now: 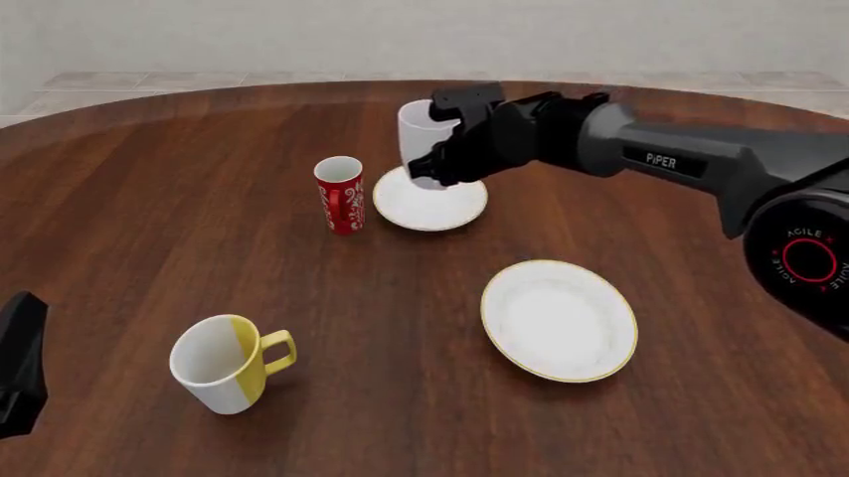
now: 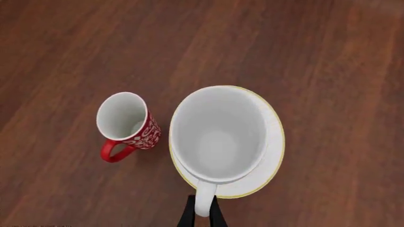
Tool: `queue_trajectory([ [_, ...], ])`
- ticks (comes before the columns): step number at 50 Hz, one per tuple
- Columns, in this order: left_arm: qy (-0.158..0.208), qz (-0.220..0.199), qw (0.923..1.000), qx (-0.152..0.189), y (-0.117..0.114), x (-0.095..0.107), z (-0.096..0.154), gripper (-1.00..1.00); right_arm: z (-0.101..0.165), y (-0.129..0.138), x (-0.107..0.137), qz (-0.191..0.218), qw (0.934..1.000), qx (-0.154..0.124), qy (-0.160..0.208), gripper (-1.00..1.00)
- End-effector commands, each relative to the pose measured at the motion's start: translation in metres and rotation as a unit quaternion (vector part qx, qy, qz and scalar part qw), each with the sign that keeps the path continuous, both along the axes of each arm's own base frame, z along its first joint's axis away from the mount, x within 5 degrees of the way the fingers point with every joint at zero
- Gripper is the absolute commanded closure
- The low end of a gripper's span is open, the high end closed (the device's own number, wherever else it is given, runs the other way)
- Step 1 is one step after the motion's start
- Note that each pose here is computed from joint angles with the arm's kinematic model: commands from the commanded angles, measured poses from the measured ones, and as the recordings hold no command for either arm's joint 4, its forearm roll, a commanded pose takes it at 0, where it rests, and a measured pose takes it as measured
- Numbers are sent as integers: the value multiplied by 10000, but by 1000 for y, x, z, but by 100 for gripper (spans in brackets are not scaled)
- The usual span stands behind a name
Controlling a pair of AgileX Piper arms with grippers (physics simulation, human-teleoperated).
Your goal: Put the white mug on the left plate.
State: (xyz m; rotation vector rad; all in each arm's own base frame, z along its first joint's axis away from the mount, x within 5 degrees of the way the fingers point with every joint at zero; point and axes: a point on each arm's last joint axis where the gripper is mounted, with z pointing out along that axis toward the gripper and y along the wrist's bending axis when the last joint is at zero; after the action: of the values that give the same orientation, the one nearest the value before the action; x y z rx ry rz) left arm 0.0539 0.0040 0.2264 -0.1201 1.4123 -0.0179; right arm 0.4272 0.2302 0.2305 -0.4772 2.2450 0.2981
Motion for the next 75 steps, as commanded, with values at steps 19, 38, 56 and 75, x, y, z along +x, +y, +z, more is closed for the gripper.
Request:
queue_trajectory([
  [19,45,-21,10000,19,0,0,-2,-100,-6,-1,6,-34,10000,9,-28,100],
  [38,58,-30,10000,4,0,1,-3,-100,-12,-2,11,-68,10000,-4,1,100],
  [56,55,-19,10000,4,0,1,-3,-100,-21,-5,18,-124,9999,-31,36,100],
  [75,50,-20,10000,14,0,1,-3,-100,-25,-3,18,-107,9999,-37,51,100],
])
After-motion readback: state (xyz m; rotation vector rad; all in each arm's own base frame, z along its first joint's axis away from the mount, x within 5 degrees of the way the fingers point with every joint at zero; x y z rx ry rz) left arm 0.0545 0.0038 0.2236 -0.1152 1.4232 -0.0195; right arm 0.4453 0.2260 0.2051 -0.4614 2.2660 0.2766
